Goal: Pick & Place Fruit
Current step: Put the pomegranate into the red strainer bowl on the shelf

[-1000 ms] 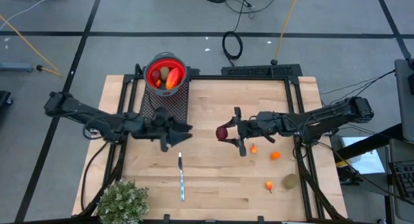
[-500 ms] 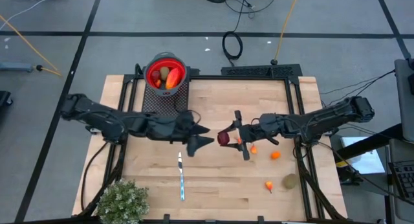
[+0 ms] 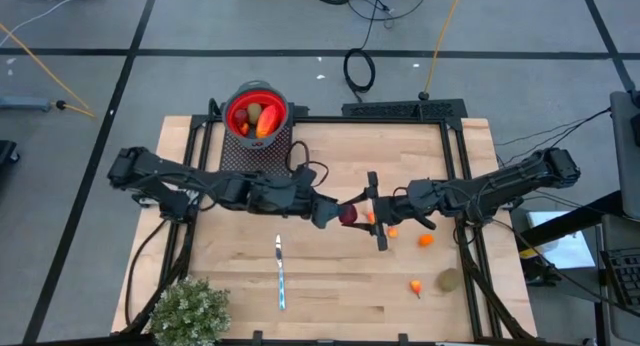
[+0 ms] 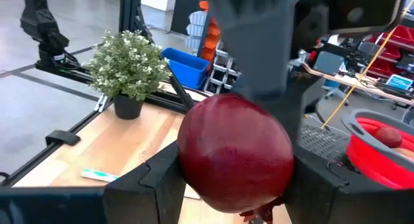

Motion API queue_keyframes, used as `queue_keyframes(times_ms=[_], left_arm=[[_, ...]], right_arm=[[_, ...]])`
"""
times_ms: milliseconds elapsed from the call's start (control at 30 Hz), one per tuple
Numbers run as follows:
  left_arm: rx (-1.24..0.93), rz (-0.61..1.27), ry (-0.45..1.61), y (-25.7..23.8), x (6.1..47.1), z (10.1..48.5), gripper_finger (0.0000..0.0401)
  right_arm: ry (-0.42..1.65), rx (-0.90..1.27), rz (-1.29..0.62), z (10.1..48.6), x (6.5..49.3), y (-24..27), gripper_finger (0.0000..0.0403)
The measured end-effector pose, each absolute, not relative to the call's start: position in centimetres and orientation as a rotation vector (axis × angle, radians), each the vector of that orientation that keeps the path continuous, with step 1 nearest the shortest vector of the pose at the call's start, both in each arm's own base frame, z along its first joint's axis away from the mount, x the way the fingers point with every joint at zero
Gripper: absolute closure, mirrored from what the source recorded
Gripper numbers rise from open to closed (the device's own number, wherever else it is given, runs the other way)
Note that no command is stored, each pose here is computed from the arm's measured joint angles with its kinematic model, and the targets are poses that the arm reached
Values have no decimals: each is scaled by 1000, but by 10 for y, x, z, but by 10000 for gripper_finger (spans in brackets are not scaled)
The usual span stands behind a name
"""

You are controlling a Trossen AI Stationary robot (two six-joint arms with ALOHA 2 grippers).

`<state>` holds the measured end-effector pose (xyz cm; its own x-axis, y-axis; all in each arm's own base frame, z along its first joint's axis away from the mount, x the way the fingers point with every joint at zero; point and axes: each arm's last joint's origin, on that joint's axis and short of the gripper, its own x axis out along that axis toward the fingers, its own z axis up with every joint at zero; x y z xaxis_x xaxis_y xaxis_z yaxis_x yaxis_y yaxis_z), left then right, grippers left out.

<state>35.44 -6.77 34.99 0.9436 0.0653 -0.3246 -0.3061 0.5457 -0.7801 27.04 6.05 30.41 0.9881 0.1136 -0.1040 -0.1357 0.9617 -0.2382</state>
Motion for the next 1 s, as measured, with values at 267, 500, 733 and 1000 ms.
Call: queue_keyframes(times_ms=[267,500,733,1000], left_arm=[[-1054,239,269,-70,364,340,128],[-1088,239,257,-71,370,335,128],[-1115,233,239,-73,379,328,128],[-1132,254,233,-69,382,324,128]], right_arm=[[131,-257,112,300,270,60,204],[154,-286,114,298,270,59,204],[173,-287,96,296,271,54,204],[183,-278,91,295,271,52,204]])
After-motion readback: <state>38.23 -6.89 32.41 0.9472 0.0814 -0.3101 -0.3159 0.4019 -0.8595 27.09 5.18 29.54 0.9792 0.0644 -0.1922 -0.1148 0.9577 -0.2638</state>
